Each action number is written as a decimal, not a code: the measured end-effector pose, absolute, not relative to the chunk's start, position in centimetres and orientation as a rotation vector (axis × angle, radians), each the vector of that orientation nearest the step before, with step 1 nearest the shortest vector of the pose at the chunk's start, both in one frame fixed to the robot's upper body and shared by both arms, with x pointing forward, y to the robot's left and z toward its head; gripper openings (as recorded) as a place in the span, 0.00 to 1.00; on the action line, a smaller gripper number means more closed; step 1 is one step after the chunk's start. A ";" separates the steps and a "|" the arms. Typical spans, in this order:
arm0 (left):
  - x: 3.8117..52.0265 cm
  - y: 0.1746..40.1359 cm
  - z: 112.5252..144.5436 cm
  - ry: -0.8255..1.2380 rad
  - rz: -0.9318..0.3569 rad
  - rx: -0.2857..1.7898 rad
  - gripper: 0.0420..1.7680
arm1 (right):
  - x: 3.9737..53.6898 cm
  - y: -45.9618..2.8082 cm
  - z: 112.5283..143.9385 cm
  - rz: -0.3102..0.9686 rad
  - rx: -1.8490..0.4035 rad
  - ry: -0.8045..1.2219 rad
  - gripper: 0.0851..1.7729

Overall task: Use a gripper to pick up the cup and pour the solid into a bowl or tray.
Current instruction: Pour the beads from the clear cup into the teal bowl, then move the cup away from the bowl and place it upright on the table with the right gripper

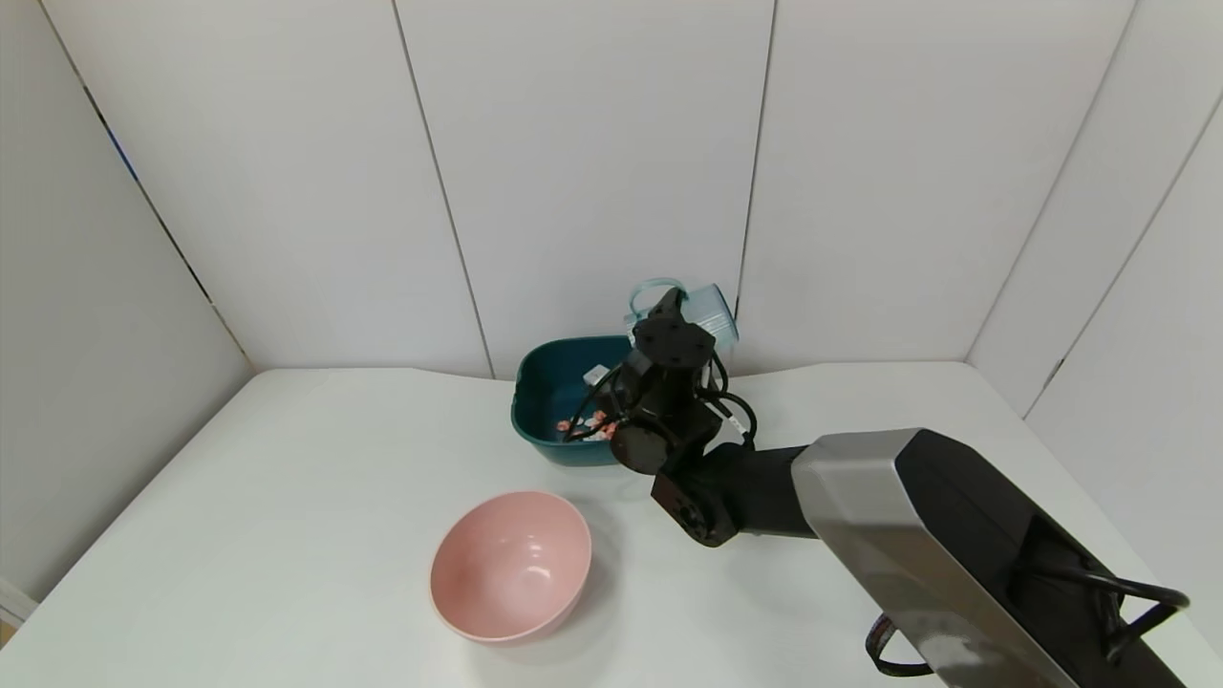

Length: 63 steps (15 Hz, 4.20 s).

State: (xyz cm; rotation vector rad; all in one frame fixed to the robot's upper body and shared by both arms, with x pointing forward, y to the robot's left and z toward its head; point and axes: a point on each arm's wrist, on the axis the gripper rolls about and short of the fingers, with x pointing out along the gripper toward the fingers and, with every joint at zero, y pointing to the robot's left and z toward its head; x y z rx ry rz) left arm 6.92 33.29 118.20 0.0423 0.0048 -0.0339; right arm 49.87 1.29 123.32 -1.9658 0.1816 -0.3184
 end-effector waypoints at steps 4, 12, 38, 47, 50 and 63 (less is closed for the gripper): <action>6.9 33.3 118.2 0.005 -0.034 0.042 0.97 | 49.9 1.2 123.5 -0.323 -1.810 0.156 0.74; 6.9 33.3 118.2 0.004 -0.034 0.043 0.97 | 51.0 -0.2 122.9 -0.291 -1.348 0.150 0.74; 6.9 33.3 118.2 0.005 -0.034 0.043 0.97 | 43.4 -11.9 128.3 0.071 -0.141 0.288 0.74; 6.9 33.3 118.2 0.005 -0.033 0.043 0.97 | 39.1 -12.8 126.5 0.088 -0.052 0.263 0.74; 6.9 33.3 118.2 0.004 -0.034 0.043 0.97 | 39.1 -13.3 126.1 0.091 0.022 0.167 0.74; 6.9 33.3 118.2 0.005 -0.034 0.042 0.97 | 41.7 -14.0 115.3 0.218 -0.139 0.146 0.74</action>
